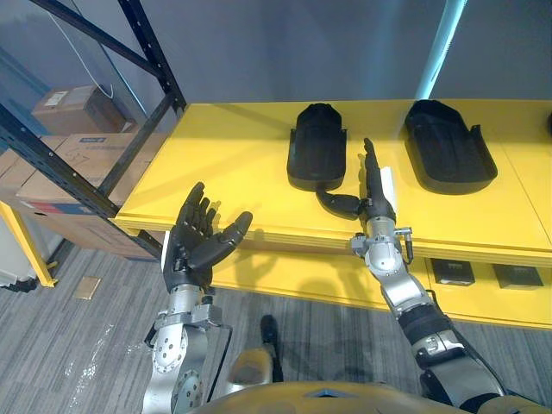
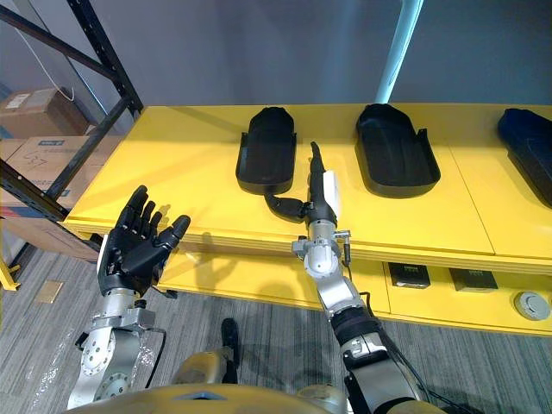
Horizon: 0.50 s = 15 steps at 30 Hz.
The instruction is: Walk over and take three plastic housings, then place them on the shelf
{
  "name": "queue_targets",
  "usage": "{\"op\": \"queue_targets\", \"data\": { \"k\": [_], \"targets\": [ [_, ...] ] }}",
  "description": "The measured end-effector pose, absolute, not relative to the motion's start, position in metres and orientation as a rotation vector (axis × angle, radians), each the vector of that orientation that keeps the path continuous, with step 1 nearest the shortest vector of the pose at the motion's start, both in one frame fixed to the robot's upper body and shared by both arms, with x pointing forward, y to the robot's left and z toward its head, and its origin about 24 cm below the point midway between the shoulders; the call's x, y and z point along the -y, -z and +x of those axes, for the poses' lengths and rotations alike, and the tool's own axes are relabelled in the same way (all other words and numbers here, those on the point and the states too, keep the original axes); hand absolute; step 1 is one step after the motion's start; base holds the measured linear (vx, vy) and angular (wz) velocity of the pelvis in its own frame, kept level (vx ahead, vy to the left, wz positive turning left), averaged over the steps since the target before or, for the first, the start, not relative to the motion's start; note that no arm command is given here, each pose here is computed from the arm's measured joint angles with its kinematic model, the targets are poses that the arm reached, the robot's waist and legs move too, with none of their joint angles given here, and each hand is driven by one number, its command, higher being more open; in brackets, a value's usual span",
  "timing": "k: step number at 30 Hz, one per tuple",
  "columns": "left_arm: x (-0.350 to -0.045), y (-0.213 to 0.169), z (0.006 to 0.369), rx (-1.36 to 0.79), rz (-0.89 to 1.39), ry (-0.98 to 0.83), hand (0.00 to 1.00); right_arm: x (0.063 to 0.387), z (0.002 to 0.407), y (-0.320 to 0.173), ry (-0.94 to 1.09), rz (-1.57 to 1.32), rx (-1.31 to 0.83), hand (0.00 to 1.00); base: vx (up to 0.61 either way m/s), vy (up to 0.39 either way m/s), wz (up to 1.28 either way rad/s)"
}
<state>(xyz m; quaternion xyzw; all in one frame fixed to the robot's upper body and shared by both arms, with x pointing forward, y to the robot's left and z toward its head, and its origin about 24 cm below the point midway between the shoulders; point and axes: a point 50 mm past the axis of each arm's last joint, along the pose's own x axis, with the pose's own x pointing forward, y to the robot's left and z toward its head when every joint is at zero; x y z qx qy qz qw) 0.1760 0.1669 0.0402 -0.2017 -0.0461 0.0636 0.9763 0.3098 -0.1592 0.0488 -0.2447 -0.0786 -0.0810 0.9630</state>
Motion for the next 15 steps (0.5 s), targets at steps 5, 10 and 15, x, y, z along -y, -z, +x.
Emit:
{"op": "queue_targets", "data": {
  "k": [5, 10, 15],
  "targets": [
    [-0.166, -0.04, 0.176, 0.093, -0.408, -0.126, 1.0, 0.159, 0.314, -0.051, 0.167, -0.503, 0.153, 1.0, -0.01, -0.004, 0.0],
    [-0.162, -0.04, 0.176, 0.088, -0.416, -0.109, 1.0, 0.159, 0.32, -0.052, 0.169, -0.51, 0.144, 1.0, -0.01, -0.006, 0.0],
    [-0.162, -0.04, 0.177, 0.086, -0.425, -0.109, 1.0, 0.16, 0.327, -0.055, 0.168, -0.523, 0.138, 1.0, -0.01, -0.012, 0.01]
  ]
}}
